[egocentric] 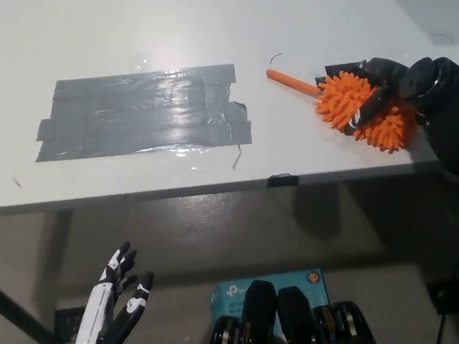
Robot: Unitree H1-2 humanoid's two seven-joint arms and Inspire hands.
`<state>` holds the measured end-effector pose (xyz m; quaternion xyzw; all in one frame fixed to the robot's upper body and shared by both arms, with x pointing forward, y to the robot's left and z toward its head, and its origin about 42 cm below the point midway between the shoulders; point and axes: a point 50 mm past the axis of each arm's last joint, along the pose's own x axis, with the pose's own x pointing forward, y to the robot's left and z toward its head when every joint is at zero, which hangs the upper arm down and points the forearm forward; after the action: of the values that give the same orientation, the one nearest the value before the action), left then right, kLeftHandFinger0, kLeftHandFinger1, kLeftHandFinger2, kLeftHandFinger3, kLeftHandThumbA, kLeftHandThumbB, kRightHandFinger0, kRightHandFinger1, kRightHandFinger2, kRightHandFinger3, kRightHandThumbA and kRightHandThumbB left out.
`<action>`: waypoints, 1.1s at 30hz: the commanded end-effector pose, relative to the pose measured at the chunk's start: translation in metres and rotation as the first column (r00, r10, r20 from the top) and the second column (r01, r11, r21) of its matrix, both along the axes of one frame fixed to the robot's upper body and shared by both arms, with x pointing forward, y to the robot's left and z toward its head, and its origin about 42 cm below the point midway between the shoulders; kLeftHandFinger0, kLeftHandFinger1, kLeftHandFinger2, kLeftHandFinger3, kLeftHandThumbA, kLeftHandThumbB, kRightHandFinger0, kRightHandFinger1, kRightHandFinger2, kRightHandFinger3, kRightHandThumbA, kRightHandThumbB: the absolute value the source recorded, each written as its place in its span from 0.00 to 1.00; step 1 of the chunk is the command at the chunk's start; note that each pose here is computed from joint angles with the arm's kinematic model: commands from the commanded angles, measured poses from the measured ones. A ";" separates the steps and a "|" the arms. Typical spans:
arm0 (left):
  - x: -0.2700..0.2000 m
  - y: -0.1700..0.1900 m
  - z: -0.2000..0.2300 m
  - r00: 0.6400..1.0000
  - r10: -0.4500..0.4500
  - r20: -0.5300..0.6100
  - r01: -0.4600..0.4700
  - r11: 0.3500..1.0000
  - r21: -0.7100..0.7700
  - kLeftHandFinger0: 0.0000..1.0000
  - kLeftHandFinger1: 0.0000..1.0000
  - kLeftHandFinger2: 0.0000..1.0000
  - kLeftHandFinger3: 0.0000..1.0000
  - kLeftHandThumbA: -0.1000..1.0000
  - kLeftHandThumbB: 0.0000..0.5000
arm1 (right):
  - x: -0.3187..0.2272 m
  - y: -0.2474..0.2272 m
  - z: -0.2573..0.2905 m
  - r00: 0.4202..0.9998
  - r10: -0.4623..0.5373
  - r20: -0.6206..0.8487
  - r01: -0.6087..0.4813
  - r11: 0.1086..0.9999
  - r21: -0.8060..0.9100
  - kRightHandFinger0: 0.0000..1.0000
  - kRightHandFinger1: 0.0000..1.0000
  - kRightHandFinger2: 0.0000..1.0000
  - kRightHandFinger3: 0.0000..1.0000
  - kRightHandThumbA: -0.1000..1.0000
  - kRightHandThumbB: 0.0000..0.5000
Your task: An orange duster is kept infront of the robot in the middle of the table and the robot extends its right arm to grab the duster, picks it up and hands it to a person
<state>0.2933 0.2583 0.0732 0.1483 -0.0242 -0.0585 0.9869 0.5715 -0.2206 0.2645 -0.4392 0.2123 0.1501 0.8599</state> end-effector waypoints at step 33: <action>0.025 -0.004 0.025 0.994 -0.021 0.112 0.024 0.999 -0.032 0.95 1.00 1.00 1.00 0.71 0.15 | 0.003 -0.028 0.002 0.991 -0.057 0.120 0.057 0.998 0.006 0.05 0.45 0.28 1.00 0.00 0.38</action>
<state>0.3123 0.2553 0.0877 0.1450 -0.0495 -0.0595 0.9864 0.5777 -0.2269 0.2674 -0.5249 0.1993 0.1212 0.8186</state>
